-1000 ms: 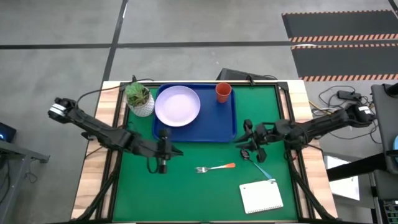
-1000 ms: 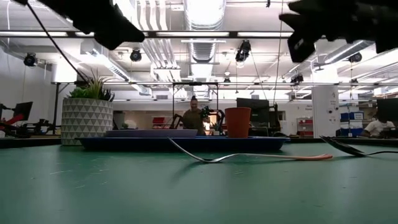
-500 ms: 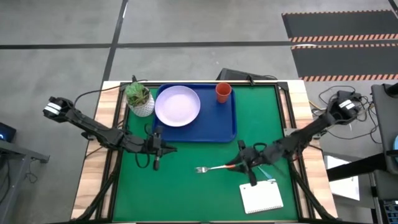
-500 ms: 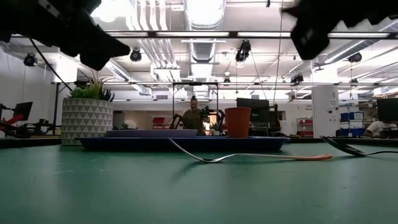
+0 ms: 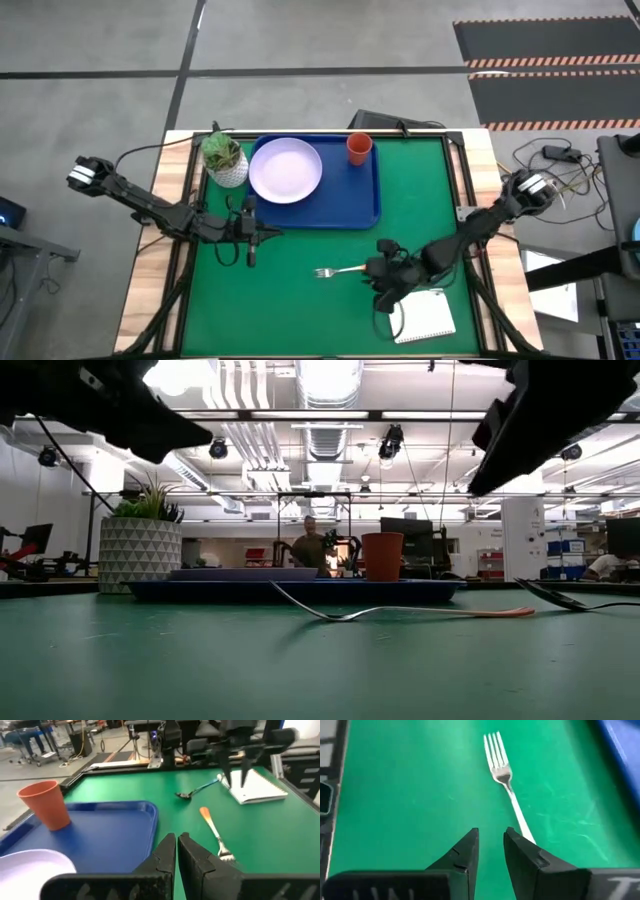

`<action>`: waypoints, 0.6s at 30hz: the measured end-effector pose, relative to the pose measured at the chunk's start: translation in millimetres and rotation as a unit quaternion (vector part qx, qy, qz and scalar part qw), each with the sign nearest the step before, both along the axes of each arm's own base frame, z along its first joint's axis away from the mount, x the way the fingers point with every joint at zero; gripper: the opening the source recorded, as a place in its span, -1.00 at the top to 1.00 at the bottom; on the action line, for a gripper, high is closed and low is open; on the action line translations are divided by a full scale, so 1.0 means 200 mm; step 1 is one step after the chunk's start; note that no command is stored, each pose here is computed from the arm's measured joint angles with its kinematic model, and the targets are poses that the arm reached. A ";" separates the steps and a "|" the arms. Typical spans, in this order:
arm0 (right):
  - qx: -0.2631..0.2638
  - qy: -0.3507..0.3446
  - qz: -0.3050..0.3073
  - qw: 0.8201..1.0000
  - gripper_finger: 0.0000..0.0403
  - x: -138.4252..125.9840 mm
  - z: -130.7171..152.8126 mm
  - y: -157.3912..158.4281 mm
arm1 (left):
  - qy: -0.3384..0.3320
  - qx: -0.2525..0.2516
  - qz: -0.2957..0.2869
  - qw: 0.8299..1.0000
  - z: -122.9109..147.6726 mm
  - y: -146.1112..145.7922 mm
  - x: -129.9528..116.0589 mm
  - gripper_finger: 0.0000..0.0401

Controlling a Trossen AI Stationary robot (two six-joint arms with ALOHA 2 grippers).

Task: Pick and place plate/cup/fork/spoon on tray
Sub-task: Put the orange fork on the blue serving tray to the right of the purple plate

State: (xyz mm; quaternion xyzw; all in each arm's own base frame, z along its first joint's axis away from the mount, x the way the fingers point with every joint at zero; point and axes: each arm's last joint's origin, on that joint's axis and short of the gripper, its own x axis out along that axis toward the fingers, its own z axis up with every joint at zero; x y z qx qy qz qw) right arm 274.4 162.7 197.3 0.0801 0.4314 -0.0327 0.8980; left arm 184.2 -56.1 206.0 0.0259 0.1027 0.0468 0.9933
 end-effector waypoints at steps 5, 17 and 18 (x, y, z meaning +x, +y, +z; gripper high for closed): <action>-0.029 0.030 0.012 0.999 0.61 0.09 0.01 0.06 | -0.005 0.011 0.003 1.000 0.01 0.01 0.00 1.00; -0.077 0.046 0.059 0.994 0.61 0.32 -0.09 0.12 | -0.015 0.044 0.009 0.999 0.04 0.02 -0.01 1.00; -0.073 0.050 0.059 0.994 0.61 0.33 -0.10 0.11 | -0.018 0.043 0.010 0.999 0.04 0.02 -0.01 1.00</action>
